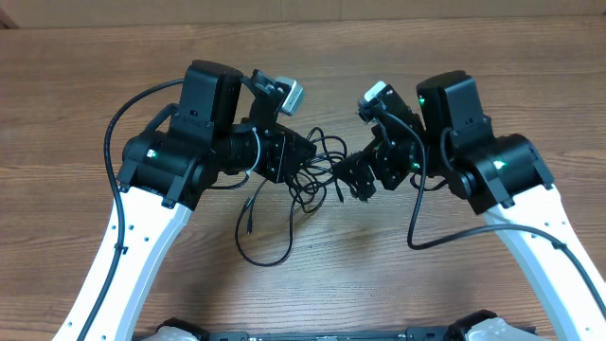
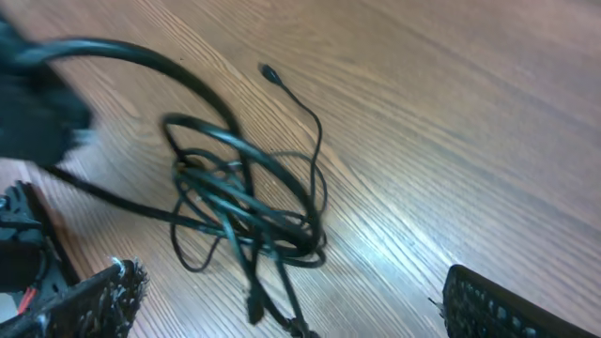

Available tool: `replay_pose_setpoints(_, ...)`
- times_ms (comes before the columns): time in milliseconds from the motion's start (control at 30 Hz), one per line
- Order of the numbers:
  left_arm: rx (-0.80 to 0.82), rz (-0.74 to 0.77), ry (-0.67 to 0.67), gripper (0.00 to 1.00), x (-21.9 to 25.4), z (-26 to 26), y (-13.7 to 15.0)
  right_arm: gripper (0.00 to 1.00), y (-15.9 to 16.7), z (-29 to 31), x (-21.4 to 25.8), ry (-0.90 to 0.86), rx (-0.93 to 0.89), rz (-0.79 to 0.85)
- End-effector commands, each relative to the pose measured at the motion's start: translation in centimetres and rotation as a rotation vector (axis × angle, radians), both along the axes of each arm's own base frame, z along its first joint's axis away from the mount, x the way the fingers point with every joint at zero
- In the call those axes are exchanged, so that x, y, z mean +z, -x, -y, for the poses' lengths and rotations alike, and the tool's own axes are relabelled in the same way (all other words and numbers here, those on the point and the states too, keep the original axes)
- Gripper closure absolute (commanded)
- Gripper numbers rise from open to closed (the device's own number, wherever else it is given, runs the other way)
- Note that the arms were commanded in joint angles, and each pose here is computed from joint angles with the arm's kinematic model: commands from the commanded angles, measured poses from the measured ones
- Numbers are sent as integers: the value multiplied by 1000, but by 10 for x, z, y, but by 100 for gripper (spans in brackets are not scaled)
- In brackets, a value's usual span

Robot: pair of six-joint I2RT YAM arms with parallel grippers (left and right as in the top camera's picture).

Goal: Untangle cables

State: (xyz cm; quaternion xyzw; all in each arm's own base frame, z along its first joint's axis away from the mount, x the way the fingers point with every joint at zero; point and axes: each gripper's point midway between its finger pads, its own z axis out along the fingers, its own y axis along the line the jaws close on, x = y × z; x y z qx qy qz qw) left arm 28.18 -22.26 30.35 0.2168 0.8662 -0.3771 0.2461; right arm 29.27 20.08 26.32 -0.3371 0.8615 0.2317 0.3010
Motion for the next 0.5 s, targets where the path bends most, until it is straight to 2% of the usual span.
replay_pose_setpoints(0,-58,44,28,96,9,4,5,0,-9,2,-2,19,-27,6)
replay_pose_setpoints(33,-82,53,39,96,11,6,7,0,-10,1,-4,17,-21,-3)
replay_pose_setpoints(167,-200,109,125,96,27,17,19,0,8,-20,-13,-17,223,2)
replay_pose_setpoints(233,-237,123,145,96,30,20,23,0,8,-21,-20,-3,266,1)
replay_pose_setpoints(300,-243,128,147,96,31,20,24,7,12,-25,-24,-7,329,9)
replay_pose_setpoints(333,-242,127,147,96,31,20,24,18,15,-28,-23,-25,360,13)
replay_pose_setpoints(400,-233,128,137,96,29,19,22,72,18,-31,-21,-46,384,13)
replay_pose_setpoints(433,-219,128,129,96,28,17,20,96,18,-31,-21,-46,382,9)
replay_pose_setpoints(467,-184,115,113,96,25,13,15,96,19,-31,-21,-46,381,4)
